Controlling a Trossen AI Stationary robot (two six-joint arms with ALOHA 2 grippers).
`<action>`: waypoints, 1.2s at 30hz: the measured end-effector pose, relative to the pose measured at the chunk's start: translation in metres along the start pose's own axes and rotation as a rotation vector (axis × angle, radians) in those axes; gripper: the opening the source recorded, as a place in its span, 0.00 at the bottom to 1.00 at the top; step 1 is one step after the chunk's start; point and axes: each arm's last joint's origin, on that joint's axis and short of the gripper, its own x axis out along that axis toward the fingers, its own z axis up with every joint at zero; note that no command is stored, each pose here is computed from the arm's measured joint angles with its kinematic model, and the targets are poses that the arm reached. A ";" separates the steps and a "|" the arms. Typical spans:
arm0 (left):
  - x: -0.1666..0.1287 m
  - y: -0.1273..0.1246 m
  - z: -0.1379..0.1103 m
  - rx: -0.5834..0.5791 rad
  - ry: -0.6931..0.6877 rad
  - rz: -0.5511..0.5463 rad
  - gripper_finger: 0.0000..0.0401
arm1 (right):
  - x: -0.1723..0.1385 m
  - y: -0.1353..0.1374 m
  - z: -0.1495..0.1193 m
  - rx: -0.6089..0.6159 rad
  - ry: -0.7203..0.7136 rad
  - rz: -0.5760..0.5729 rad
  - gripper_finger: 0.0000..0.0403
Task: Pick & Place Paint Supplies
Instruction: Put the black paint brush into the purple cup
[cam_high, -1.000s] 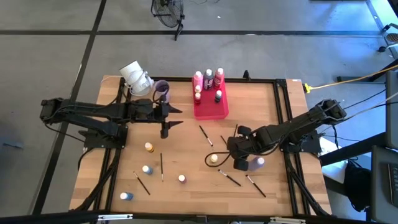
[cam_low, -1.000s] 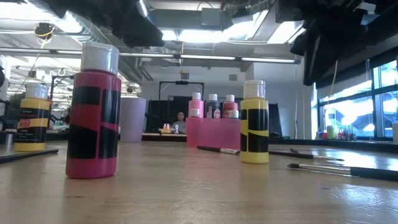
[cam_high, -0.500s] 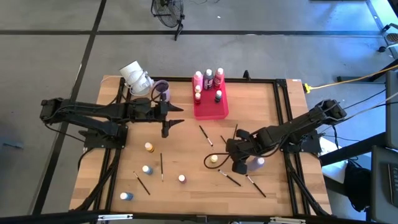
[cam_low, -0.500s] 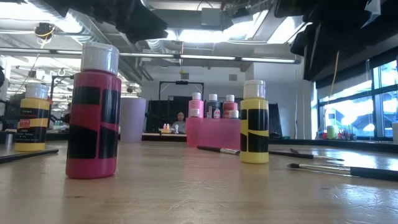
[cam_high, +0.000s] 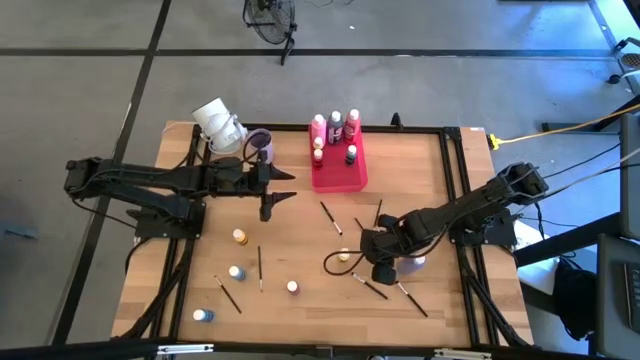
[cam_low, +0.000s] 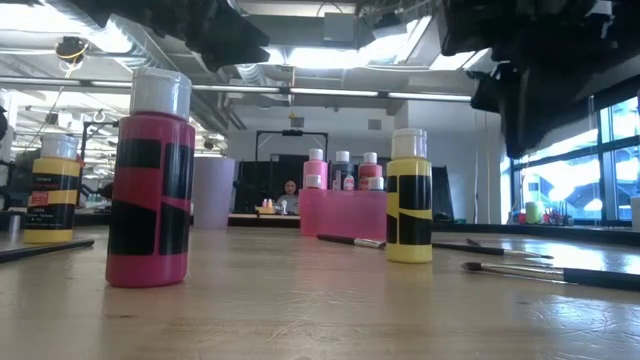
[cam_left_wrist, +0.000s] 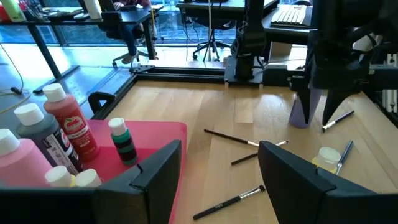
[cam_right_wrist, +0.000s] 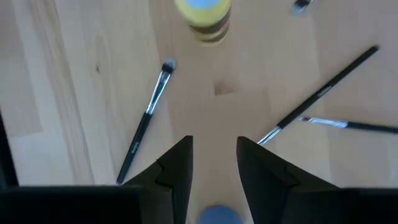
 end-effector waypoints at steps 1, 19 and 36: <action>0.000 0.000 0.000 0.000 0.000 0.000 0.52 | 0.001 0.001 -0.001 0.004 0.008 0.005 0.32; 0.000 0.000 0.000 -0.027 -0.001 0.002 0.52 | 0.030 -0.010 0.001 0.151 0.130 -0.101 0.32; 0.000 0.000 0.000 -0.053 -0.001 0.002 0.52 | 0.046 -0.027 0.004 0.319 0.233 -0.138 0.32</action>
